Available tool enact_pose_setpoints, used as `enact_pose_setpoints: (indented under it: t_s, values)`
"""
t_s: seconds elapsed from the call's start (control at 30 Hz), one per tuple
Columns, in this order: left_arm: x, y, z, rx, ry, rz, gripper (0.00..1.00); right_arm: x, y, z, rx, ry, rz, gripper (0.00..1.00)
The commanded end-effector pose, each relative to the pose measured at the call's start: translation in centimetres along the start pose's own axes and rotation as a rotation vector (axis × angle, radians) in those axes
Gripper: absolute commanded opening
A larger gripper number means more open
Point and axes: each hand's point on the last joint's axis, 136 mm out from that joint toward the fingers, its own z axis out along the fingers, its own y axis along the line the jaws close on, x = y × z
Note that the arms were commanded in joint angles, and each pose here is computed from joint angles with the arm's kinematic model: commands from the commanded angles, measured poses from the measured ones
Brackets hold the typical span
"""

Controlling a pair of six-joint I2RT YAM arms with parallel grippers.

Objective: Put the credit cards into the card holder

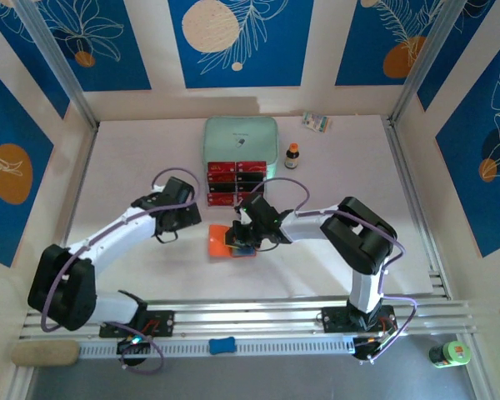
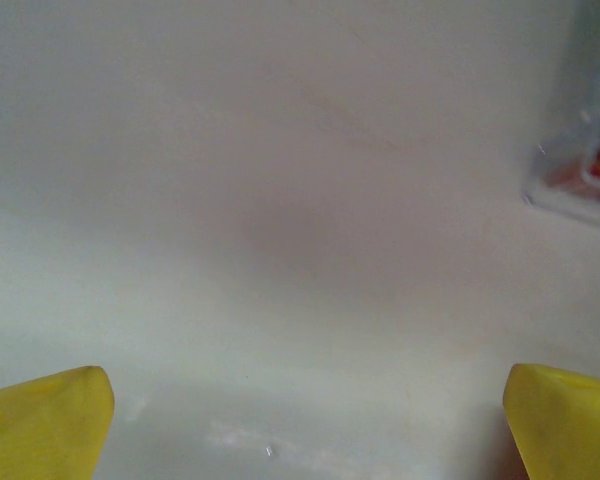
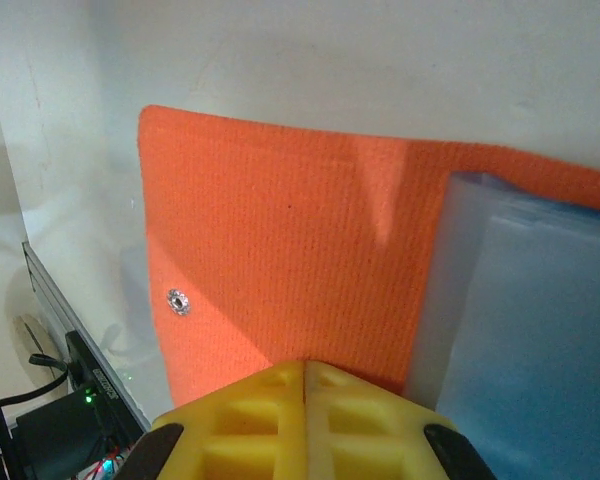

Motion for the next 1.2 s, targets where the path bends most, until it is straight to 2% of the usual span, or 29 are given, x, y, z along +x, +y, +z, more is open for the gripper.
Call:
enact_pose_setpoints:
  t_s: [0.0, 0.3, 0.53, 1.17]
  values:
    - [-1.7, -0.9, 1.1, 0.04, 0.028, 0.01, 1.0, 0.6, -0.9, 0.6, 0.015, 0.005, 0.023, 0.0]
    - [-5.8, -0.8, 5.3, -0.044, 0.048, -0.011, 1.0, 0.9, -1.6, 0.8, 0.029, 0.004, 0.034, 0.0]
    - [-7.1, -1.4, 8.1, -0.089, 0.083, 0.021, 1.0, 0.9, -1.6, 1.0, 0.027, 0.009, 0.034, 0.0]
    - [-7.0, -8.0, 9.1, 0.086, 0.098, 0.084, 1.0, 1.4, -1.2, 1.8, 0.019, 0.028, 0.016, 0.0]
